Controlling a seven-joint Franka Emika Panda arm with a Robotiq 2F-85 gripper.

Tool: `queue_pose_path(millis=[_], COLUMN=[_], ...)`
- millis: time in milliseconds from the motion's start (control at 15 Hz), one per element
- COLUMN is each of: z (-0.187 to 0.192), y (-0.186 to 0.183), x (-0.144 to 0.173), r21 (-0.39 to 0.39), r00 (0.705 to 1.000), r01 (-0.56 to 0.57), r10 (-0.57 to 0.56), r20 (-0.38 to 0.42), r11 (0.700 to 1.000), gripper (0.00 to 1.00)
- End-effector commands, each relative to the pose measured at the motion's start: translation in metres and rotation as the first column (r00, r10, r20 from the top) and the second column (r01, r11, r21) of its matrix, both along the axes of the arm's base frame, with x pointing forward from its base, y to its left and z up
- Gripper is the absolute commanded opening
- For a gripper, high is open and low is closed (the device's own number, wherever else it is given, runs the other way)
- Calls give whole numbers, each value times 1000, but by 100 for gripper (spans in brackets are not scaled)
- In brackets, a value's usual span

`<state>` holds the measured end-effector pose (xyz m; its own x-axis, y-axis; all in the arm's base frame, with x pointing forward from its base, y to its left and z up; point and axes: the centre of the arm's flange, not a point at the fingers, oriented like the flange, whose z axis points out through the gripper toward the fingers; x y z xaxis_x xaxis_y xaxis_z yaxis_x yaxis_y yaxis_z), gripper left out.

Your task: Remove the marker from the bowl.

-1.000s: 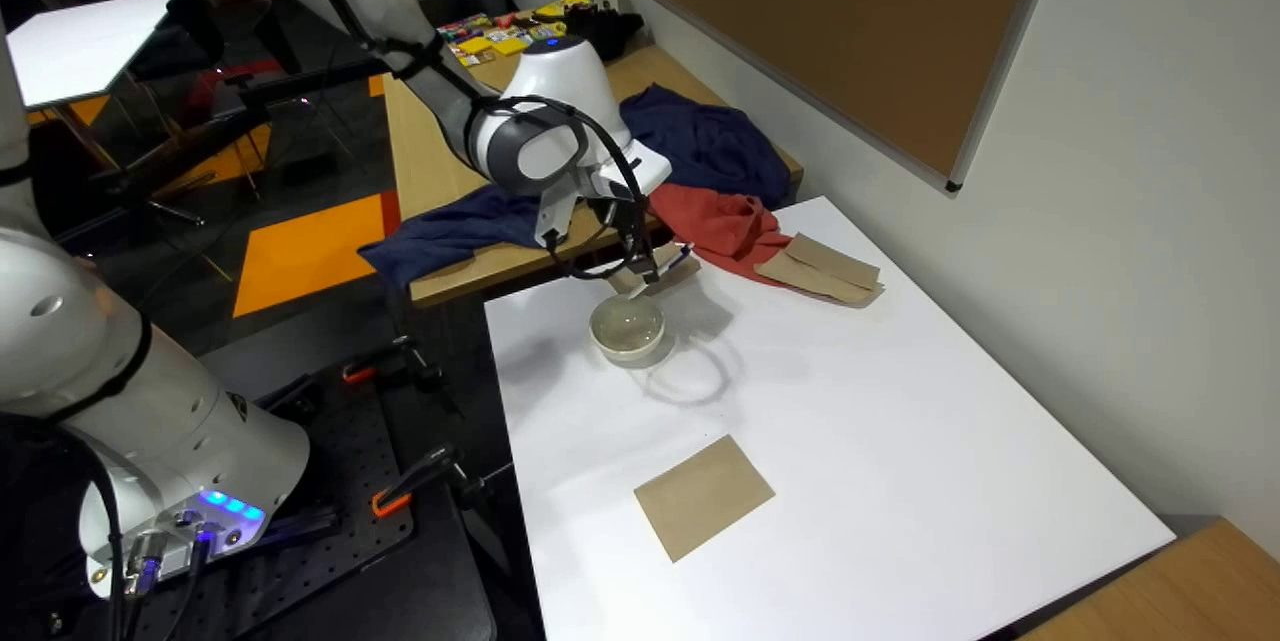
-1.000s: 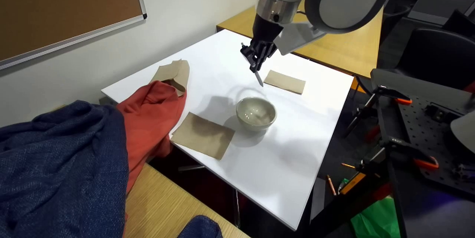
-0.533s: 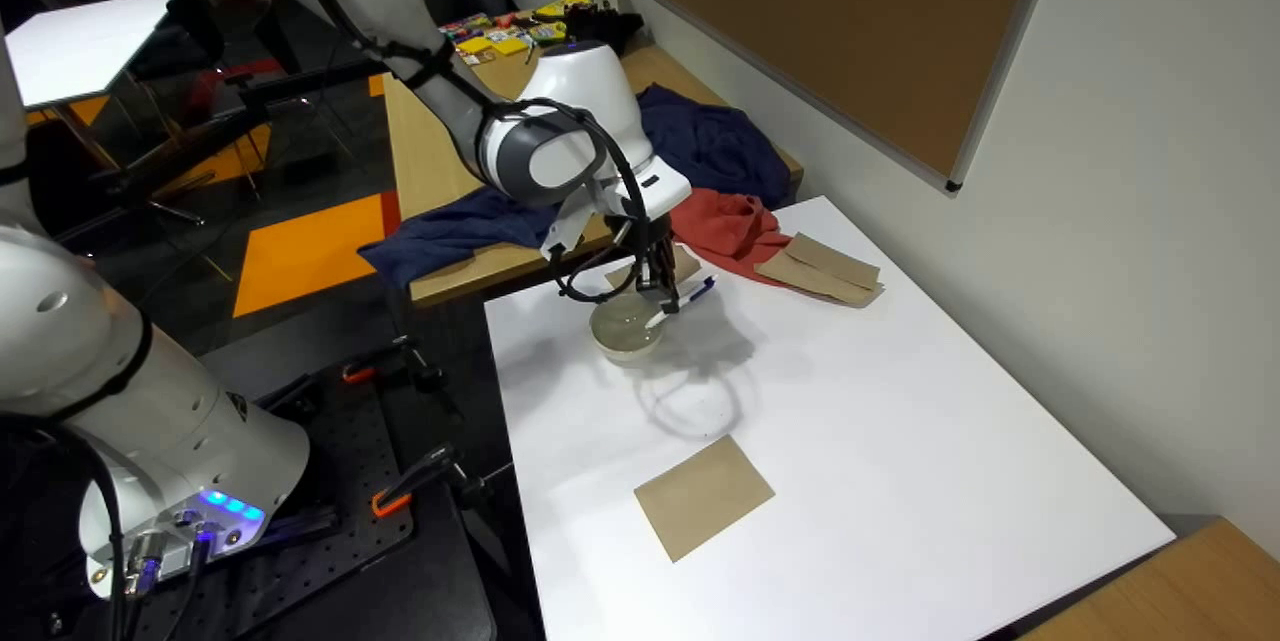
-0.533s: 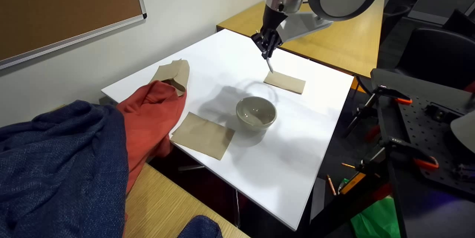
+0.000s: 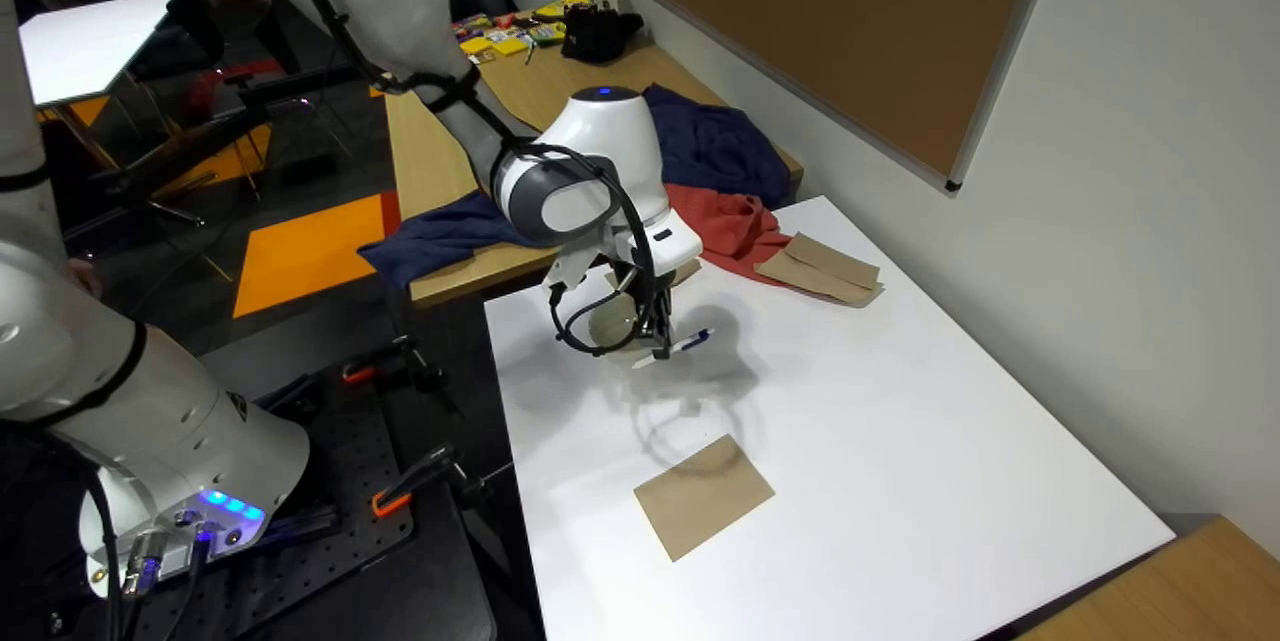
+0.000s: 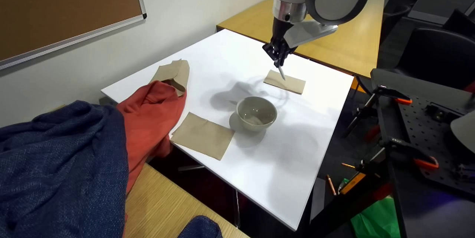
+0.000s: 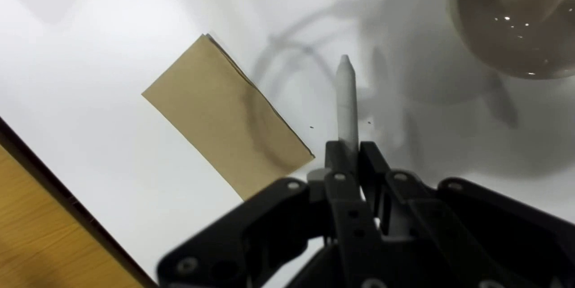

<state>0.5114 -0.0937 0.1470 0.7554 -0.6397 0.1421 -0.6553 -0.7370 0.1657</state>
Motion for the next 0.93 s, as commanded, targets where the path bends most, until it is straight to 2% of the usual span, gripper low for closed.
queue_pose_path(millis=[0, 333, 667, 733, 800, 867], z=[-22, -56, -78, -80, -82, -83], y=[-10, -15, -20, -21, -21, -21], x=[6, 8, 13, 14, 15, 16], r21=[51, 121, 151, 157, 160, 165], r00=[998, 993, 990, 990, 990, 990], r01=[-36, -83, -89, -90, -92, -92], r10=[39, 93, 104, 105, 108, 108], r20=[-44, -75, -93, -92, -93, -90], r11=[998, 989, 985, 984, 983, 982], gripper=[3, 3, 3, 18, 38, 45])
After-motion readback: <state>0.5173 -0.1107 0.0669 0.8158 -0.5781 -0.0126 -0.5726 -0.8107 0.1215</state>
